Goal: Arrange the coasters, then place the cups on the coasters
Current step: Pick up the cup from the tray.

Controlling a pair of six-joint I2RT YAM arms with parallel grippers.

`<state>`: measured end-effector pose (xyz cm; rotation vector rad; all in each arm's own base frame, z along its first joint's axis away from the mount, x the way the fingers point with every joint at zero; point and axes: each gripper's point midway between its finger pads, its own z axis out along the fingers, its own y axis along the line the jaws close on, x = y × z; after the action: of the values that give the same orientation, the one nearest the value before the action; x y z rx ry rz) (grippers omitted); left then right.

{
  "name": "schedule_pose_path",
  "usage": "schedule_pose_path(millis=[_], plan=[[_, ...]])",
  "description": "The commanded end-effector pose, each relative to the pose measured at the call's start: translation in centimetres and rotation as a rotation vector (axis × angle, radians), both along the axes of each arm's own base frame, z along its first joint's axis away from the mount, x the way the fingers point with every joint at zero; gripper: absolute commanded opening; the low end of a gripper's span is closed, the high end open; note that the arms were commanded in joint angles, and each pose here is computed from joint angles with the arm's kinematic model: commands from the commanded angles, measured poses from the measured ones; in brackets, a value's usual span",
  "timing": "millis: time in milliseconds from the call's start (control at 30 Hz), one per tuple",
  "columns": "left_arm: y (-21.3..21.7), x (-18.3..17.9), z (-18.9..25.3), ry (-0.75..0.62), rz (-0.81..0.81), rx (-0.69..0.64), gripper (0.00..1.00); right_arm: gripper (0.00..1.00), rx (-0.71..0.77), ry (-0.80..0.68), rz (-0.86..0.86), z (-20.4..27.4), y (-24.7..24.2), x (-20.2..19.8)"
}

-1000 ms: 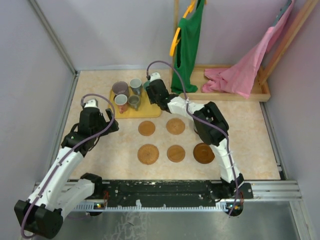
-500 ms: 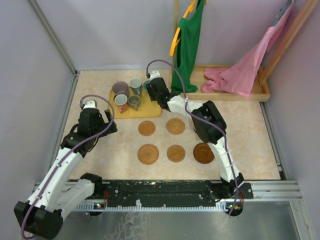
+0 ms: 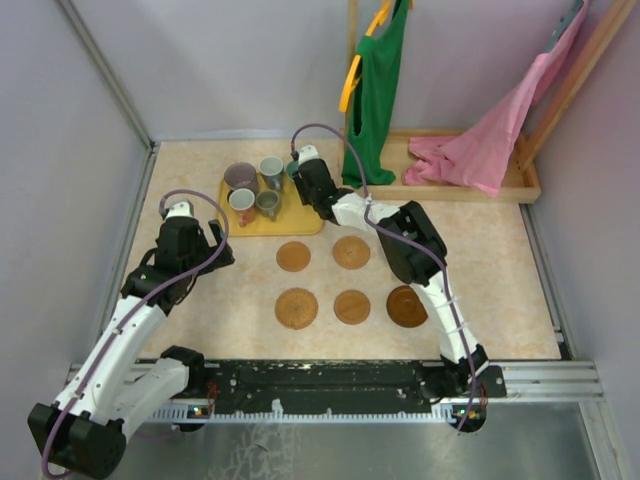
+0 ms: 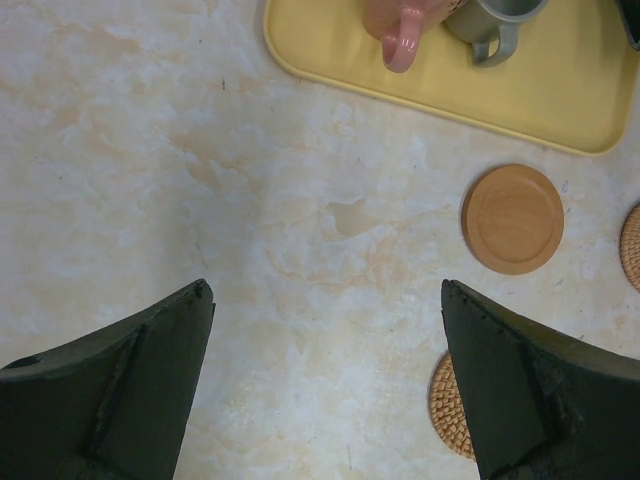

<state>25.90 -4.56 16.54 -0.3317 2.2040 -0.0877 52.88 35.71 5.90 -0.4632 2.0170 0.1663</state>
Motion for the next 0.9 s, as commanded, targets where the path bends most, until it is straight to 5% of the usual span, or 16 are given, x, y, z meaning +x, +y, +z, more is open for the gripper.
schedule_pose_path(millis=[0,133,333,867], plan=[[0.5,-0.3,-0.2,0.003,0.014,0.014,1.0,0.37,0.071,-0.088,-0.013,3.5,0.6,1.9],[0.4,-0.3,-0.4,0.008,0.009,0.013,1.0,0.34,0.071,-0.089,-0.009,3.3,0.8,2.1],[0.5,-0.4,-0.2,0.006,0.012,0.014,1.0,0.0,0.07,-0.078,-0.016,2.8,0.7,2.0],[0.3,-0.5,0.0,-0.013,0.003,-0.002,1.0,0.0,0.139,-0.152,-0.01,10.1,0.1,-0.4]])
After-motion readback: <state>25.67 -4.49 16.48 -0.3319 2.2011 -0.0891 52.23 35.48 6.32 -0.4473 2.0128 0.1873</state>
